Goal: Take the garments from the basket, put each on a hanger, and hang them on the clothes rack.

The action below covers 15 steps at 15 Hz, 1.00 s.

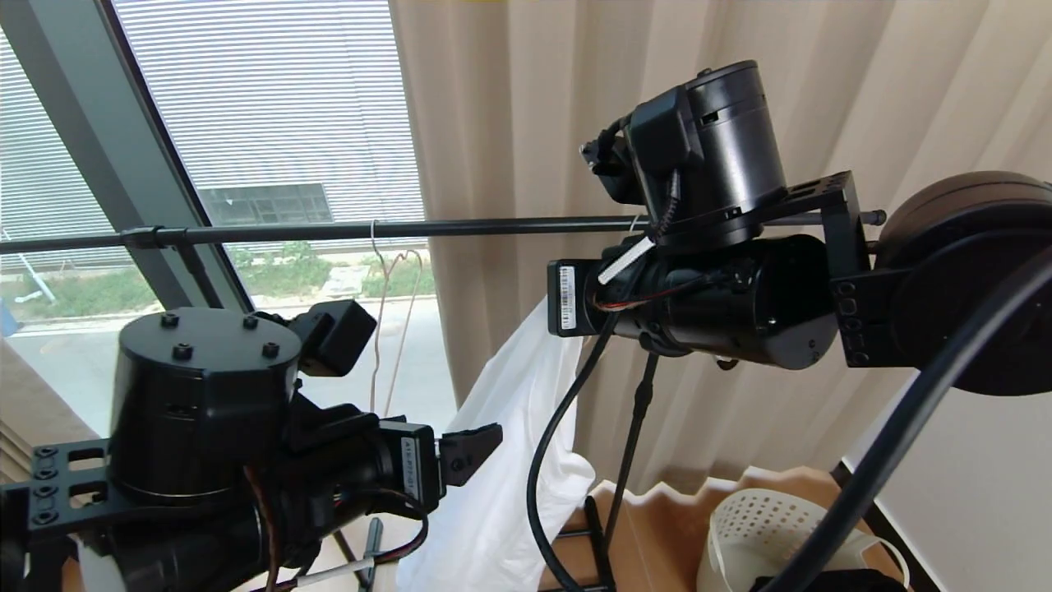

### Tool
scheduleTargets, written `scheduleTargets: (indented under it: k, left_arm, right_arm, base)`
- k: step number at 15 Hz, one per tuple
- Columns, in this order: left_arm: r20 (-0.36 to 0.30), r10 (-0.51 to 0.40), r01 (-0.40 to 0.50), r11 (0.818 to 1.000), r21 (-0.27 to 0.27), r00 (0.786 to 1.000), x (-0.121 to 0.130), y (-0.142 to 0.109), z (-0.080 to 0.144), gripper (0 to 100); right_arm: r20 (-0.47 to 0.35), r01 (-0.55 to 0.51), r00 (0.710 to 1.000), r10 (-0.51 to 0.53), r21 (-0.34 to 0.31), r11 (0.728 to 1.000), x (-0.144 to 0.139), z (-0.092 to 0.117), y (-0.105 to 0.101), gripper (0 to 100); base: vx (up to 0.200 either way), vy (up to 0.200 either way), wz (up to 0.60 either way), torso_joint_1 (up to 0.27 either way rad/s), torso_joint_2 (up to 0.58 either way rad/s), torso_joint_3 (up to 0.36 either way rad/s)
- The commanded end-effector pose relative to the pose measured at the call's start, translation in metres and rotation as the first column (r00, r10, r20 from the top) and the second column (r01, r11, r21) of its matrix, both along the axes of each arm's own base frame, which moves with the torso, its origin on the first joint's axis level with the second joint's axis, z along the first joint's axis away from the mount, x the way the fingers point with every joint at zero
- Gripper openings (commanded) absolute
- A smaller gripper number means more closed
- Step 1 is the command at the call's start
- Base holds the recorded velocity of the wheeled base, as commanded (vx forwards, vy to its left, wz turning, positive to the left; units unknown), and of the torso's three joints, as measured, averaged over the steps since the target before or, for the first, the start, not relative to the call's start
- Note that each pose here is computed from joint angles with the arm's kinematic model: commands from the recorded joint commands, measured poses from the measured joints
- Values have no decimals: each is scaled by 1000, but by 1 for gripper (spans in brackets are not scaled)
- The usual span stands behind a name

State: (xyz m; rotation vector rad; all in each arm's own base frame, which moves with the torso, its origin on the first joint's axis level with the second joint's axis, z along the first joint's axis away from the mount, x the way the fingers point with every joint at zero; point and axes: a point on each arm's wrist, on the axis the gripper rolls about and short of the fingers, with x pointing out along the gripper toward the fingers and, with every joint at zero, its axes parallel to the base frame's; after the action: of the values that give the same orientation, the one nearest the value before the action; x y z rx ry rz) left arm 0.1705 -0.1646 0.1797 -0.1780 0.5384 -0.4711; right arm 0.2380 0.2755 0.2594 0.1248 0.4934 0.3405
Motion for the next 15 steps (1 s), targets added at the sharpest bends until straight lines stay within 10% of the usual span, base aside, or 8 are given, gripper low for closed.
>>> scheduleTargets:
  k: [1,15]
  left_arm:
    - [-30,-24,25,999,34,999,7,-18,-15,100]
    - [55,132,-138,983,119,990,50,-75,-40,100]
  right_arm:
    - [-6,-2,1000,2,-21,1000,1,-11,12,0]
    - [25,71,997,-70,-44,996,-22,-6,-5,0]
  base:
    - [0,0,0,0,0,0]
    - [0,0,0,0,0,0]
